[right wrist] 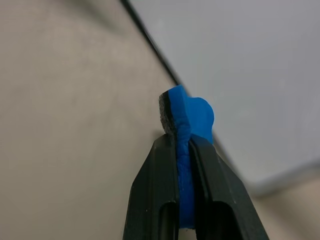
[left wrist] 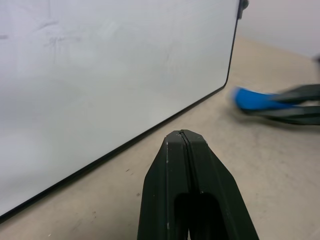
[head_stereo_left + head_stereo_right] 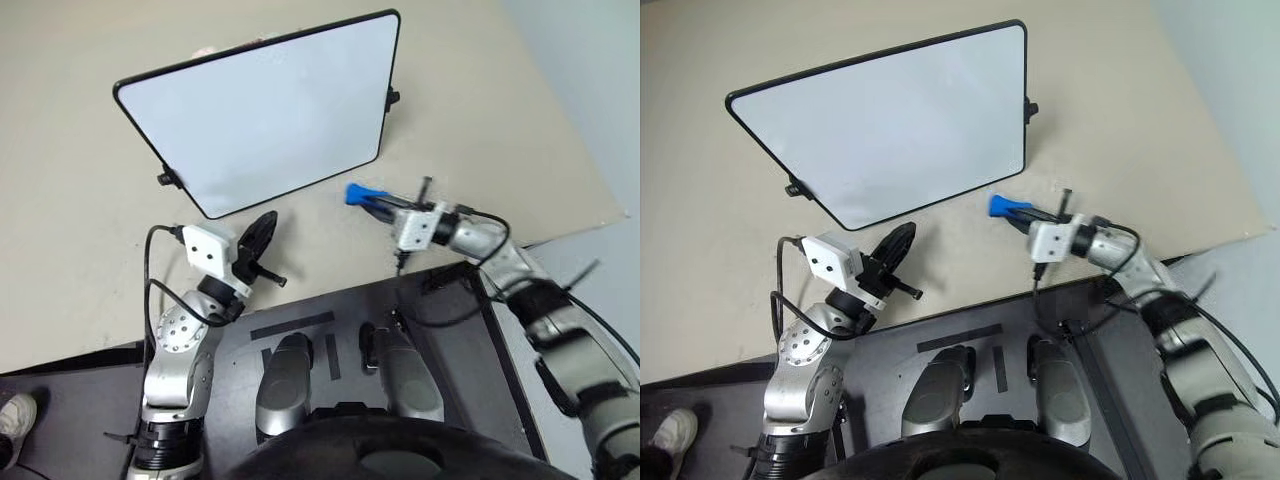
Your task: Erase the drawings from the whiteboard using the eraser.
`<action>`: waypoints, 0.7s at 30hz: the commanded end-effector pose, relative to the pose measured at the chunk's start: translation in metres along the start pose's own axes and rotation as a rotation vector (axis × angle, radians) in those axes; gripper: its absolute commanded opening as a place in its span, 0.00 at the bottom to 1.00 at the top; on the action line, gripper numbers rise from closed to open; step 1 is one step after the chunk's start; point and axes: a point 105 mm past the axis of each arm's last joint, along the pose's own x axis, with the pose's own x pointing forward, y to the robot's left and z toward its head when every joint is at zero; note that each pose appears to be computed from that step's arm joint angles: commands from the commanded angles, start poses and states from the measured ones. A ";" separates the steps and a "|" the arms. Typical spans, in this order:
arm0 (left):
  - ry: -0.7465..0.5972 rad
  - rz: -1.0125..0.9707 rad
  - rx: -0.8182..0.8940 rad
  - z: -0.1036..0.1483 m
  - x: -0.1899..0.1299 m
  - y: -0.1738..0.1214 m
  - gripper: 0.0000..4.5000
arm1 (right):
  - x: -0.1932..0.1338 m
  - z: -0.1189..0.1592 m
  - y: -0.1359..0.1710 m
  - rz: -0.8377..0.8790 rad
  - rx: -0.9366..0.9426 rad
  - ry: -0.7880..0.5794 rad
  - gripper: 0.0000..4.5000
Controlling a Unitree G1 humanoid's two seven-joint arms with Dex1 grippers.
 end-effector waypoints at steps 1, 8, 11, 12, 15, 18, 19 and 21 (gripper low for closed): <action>-0.029 -0.030 0.015 0.006 0.000 -0.001 0.00 | -0.008 0.022 -0.011 -0.025 0.033 -0.028 0.01; -0.024 -0.065 0.033 0.008 0.007 0.005 0.00 | -0.007 0.034 -0.014 -0.055 0.039 -0.010 0.59; -0.026 -0.062 0.041 0.011 0.009 0.012 0.00 | -0.008 0.046 -0.025 -0.117 0.040 -0.046 0.74; -0.026 -0.067 0.046 0.011 0.010 0.012 0.00 | -0.010 0.049 -0.028 -0.135 0.061 -0.059 0.74; -0.027 -0.074 0.053 0.012 0.013 0.015 0.00 | -0.018 0.055 -0.034 -0.205 0.167 -0.088 0.74; -0.028 -0.089 0.057 0.014 0.016 0.016 0.00 | -0.026 0.051 -0.030 -0.241 0.232 -0.071 0.74; -0.029 -0.094 0.058 0.015 0.016 0.017 0.00 | -0.027 0.051 -0.030 -0.247 0.244 -0.067 0.74; -0.033 -0.109 0.059 0.017 0.020 0.016 0.00 | -0.030 0.051 -0.026 -0.256 0.259 -0.056 0.74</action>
